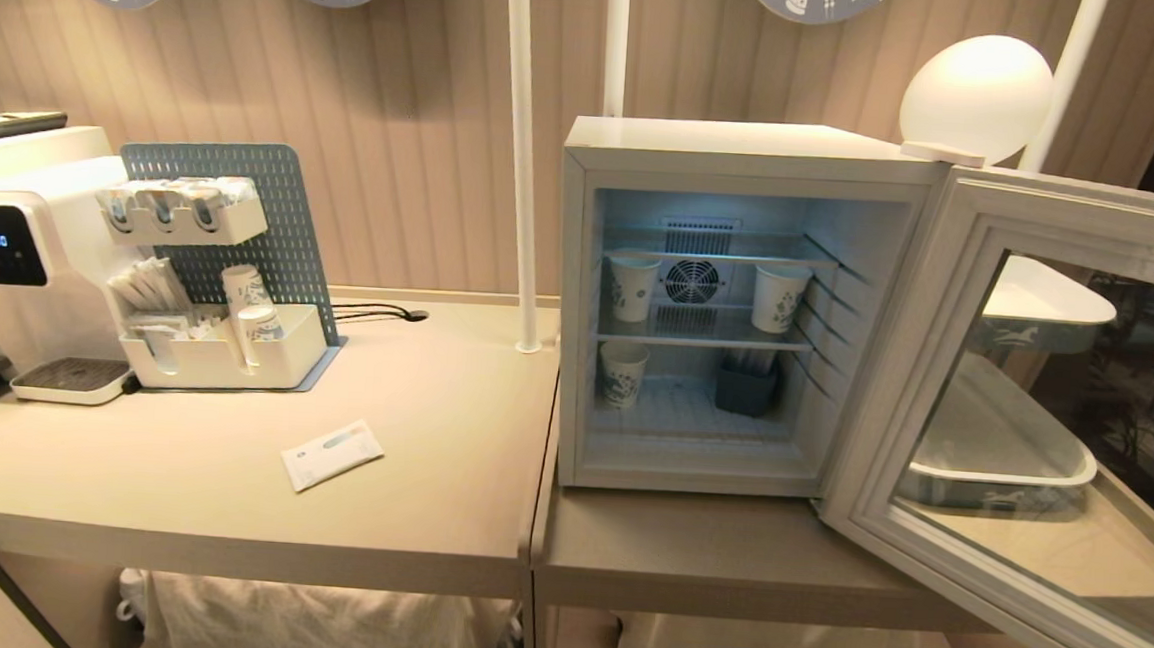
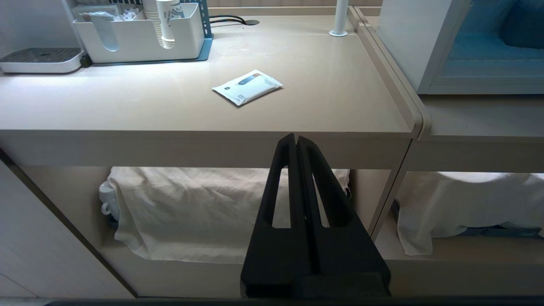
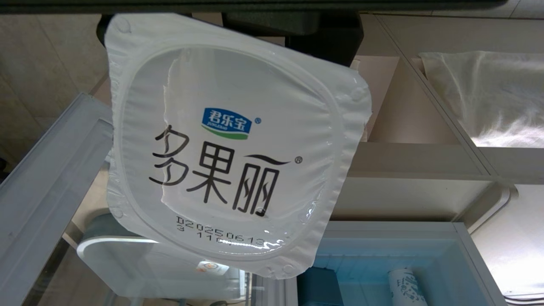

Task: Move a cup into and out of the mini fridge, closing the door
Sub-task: Place the yoghurt on the table

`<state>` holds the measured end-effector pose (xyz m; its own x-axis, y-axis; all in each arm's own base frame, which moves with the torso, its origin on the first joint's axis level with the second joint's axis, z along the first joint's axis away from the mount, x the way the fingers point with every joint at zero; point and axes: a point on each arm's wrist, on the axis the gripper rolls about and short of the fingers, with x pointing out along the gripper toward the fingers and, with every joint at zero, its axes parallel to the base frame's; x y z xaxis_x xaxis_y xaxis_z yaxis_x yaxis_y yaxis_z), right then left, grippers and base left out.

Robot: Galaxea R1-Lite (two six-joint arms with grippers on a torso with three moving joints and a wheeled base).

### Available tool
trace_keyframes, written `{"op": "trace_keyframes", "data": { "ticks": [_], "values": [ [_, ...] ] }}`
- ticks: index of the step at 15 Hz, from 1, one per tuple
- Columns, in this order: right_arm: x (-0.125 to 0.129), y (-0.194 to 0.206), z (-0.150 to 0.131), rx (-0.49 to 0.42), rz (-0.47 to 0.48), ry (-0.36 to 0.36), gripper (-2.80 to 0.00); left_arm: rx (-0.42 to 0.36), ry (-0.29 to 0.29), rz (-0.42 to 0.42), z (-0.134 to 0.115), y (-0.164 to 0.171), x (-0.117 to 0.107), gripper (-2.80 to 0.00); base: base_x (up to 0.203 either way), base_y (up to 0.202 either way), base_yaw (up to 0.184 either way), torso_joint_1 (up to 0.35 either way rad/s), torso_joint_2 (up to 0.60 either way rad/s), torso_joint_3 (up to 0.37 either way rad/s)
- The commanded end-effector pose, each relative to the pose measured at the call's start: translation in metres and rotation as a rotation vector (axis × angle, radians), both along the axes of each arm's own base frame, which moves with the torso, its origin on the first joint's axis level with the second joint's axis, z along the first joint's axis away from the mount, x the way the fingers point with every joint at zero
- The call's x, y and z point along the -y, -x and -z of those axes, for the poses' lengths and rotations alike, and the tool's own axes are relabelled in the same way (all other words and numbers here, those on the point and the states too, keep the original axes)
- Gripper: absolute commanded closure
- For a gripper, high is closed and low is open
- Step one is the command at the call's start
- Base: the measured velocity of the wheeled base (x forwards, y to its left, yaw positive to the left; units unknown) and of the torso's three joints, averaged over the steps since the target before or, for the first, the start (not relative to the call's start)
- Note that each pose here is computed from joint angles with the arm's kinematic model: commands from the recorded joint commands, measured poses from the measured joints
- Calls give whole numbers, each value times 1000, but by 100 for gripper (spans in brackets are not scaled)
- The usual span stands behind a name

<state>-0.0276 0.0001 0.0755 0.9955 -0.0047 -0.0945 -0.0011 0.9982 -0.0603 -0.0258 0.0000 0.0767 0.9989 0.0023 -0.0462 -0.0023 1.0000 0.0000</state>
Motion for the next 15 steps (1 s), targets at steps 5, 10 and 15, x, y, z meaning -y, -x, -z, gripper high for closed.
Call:
{"op": "trace_keyframes", "data": {
  "ticks": [5,10,15],
  "values": [
    [0,0,0,-2,0,1,0,-1,2,-1,0,0,0,0,0,0,0,0,0,0],
    [0,0,0,-3,0,0,0,-1,2,-1,0,0,0,0,0,0,0,0,0,0],
    [0,0,0,-2,0,-1,0,-1,2,-1,0,0,0,0,0,0,0,0,0,0]
  ]
}}
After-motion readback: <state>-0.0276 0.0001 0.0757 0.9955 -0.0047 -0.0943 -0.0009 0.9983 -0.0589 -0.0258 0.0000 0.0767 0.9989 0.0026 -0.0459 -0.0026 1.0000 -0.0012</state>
